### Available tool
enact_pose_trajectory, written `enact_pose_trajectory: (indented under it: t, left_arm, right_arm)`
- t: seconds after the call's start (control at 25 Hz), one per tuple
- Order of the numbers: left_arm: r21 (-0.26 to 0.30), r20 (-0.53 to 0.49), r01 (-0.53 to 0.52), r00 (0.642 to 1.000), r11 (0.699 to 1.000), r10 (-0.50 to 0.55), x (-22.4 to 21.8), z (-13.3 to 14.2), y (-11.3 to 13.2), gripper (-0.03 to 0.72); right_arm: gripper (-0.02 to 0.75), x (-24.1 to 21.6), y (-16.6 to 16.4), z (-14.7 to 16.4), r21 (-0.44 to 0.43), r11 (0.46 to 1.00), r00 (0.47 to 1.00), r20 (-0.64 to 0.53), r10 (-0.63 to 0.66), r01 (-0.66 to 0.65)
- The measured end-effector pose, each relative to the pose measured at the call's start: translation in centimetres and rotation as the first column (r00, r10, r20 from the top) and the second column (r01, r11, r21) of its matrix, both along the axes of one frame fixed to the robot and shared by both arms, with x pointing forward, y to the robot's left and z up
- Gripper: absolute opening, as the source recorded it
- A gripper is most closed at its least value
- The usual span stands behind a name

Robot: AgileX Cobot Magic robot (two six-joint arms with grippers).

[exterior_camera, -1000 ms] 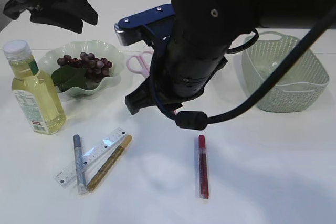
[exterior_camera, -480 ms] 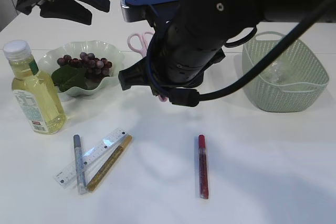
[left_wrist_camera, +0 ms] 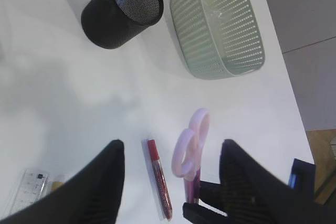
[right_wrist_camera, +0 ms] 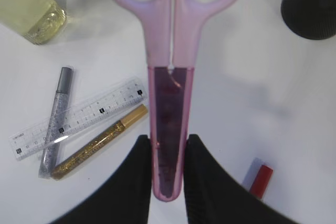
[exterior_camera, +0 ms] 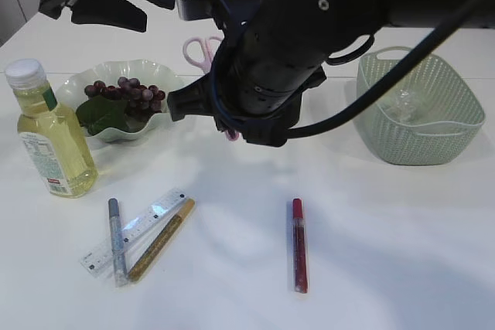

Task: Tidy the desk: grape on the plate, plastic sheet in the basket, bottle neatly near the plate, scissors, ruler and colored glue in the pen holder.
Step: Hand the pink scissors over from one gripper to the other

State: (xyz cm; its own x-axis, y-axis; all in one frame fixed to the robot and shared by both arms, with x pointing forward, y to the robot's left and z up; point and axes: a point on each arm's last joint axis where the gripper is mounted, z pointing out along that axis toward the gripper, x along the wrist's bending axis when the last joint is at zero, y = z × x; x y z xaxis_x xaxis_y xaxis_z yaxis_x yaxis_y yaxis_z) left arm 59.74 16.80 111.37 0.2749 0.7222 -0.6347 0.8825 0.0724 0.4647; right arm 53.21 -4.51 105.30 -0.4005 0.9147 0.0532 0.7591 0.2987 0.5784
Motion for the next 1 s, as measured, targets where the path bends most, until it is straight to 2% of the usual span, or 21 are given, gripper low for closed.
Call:
enact_pose_trajectory:
  t: [0.16, 0.36, 0.64, 1.0]
  left_arm:
    - [-0.013, 0.001, 0.011, 1.0, 1.0, -0.011, 0.1, -0.2, -0.2, 0.433]
    - [-0.077, 0.005, 0.04, 0.999, 0.996, -0.04, 0.2, -0.1, -0.7, 0.436]
    - [-0.11, 0.001, 0.067, 0.998, 0.992, -0.067, 0.7, -0.9, -1.1, 0.437]
    - [-0.106, -0.005, 0.106, 0.994, 0.989, -0.107, 0.9, -2.2, -2.8, 0.437]
  right_arm:
    - [0.155, 0.1, 0.1, 0.4, 0.014, 1.0, 1.0, 0.012, 0.0, 0.0]
    - [0.155, 0.2, 0.3, 0.8, 0.03, 1.0, 1.0, 0.02, -0.002, 0.001]
    - [0.155, 0.4, 0.5, 1.6, 0.05, 0.999, 0.999, 0.034, -0.003, 0.002]
    - [0.155, 0.5, 0.6, 2.0, 0.064, 0.998, 0.999, 0.04, -0.006, 0.003]
